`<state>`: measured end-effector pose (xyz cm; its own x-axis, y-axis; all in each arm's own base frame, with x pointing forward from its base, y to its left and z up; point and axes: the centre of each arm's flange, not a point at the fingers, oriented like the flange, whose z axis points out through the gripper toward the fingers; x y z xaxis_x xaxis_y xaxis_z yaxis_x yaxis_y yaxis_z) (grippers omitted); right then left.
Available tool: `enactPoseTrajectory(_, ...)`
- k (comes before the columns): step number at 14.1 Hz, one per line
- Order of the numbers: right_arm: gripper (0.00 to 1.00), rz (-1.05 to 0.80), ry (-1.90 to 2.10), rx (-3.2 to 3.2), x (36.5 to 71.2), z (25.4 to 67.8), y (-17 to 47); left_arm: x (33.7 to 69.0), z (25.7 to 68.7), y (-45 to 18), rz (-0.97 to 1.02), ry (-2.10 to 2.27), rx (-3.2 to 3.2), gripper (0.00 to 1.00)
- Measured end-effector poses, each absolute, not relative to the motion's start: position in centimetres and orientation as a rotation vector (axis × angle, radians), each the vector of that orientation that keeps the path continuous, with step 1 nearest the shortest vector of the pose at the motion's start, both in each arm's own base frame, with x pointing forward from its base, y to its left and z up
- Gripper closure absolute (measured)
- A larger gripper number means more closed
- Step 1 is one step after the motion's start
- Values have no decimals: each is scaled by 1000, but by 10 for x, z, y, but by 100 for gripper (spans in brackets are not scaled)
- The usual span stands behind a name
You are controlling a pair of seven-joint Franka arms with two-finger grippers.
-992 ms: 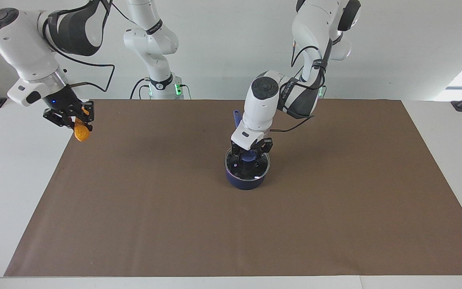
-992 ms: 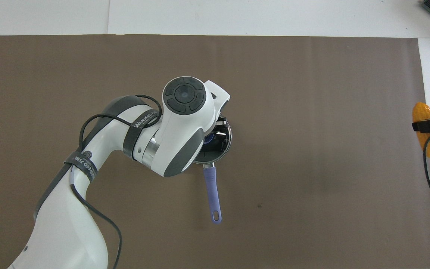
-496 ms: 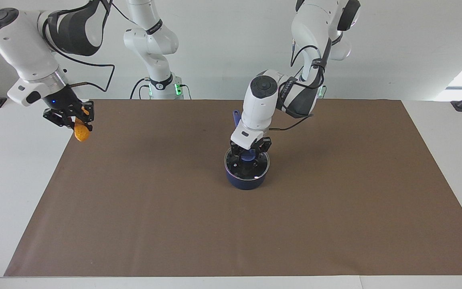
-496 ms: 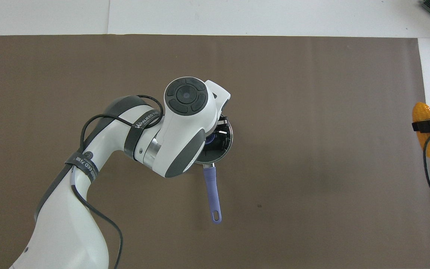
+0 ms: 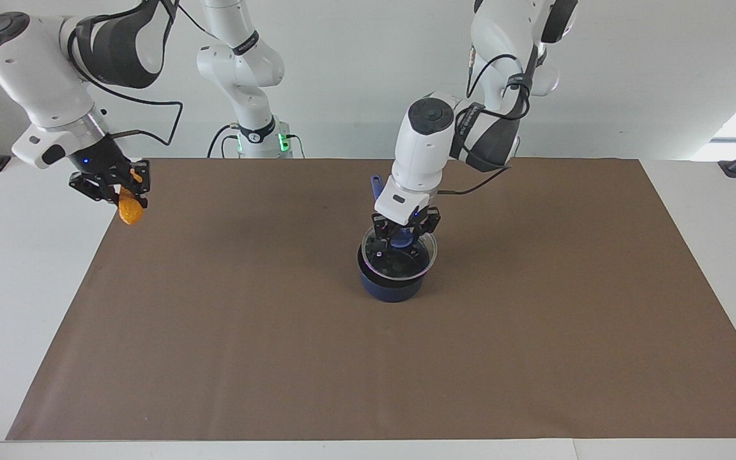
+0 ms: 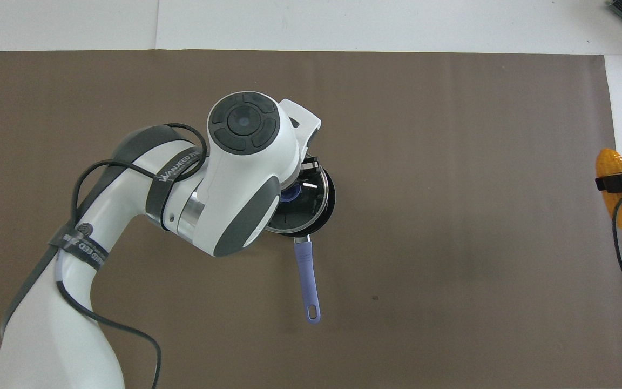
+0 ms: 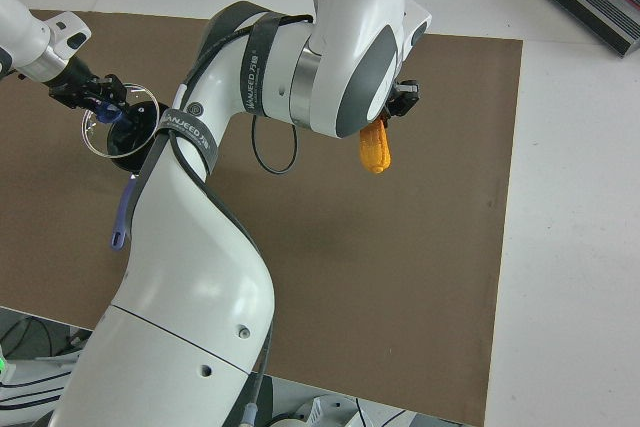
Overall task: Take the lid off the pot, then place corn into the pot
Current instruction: 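Lift the lid off with the left gripper while the right gripper carries the corn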
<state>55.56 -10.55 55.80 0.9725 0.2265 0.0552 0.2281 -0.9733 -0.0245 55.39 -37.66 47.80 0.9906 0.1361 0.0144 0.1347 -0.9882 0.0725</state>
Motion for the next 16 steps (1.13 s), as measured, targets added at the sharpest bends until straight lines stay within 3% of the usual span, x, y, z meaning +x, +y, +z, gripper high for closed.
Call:
enactPoseTrajectory(6, 61, -68, -303, -3112, 564, 560, -21, 584, 526, -269, 17, 100, 3092, 40)
enactPoseTrajectory(11, 61, -43, -147, -3127, 555, 550, 120, 606, 520, -201, -10, -19, 3104, 40)
enactPoseTrajectory(16, 61, -53, -22, -3118, 545, 504, 245, 623, 508, -121, -41, -176, 3103, 40)
